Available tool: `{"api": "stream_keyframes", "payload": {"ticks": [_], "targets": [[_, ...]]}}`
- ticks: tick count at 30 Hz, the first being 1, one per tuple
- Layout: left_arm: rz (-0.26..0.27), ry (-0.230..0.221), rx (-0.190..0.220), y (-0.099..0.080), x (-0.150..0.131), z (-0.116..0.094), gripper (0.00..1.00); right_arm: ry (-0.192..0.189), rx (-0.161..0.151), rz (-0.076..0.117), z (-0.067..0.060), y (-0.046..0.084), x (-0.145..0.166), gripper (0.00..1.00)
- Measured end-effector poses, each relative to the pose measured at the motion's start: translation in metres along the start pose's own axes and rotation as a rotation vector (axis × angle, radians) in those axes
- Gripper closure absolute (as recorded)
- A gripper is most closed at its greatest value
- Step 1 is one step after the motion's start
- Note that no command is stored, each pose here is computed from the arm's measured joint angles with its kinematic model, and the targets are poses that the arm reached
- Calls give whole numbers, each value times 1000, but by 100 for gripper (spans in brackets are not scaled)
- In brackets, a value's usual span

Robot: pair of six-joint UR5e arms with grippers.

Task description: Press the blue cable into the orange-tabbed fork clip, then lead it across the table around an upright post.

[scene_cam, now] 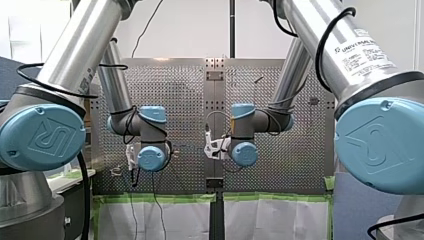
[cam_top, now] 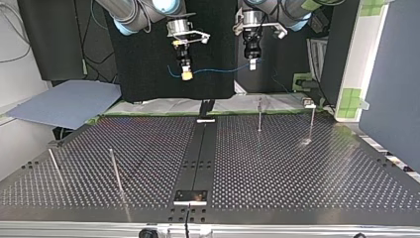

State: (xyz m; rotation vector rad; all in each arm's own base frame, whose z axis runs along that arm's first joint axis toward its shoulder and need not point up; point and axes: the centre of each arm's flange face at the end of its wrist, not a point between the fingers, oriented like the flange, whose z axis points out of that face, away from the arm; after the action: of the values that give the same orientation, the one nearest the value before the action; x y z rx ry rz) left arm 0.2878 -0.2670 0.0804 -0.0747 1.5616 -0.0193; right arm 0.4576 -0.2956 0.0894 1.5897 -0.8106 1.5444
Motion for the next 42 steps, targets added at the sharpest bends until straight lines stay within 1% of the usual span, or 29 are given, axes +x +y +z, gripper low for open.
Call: {"api": "stream_keyframes", "payload": {"ticks": [25, 28, 32, 39, 42], "targets": [[1, 1, 1, 0, 1, -1, 100, 0, 0, 0, 0, 0, 0, 100], [11, 18, 3, 3, 7, -6, 100, 0, 0, 0, 0, 0, 0, 100], [36, 55, 3, 9, 22, -14, 100, 0, 0, 0, 0, 0, 0, 100], [75, 114, 0, 15, 47, -22, 100, 0, 0, 0, 0, 0, 0, 100], [86, 131, -1, 17, 54, -24, 100, 0, 0, 0, 0, 0, 0, 100]]}}
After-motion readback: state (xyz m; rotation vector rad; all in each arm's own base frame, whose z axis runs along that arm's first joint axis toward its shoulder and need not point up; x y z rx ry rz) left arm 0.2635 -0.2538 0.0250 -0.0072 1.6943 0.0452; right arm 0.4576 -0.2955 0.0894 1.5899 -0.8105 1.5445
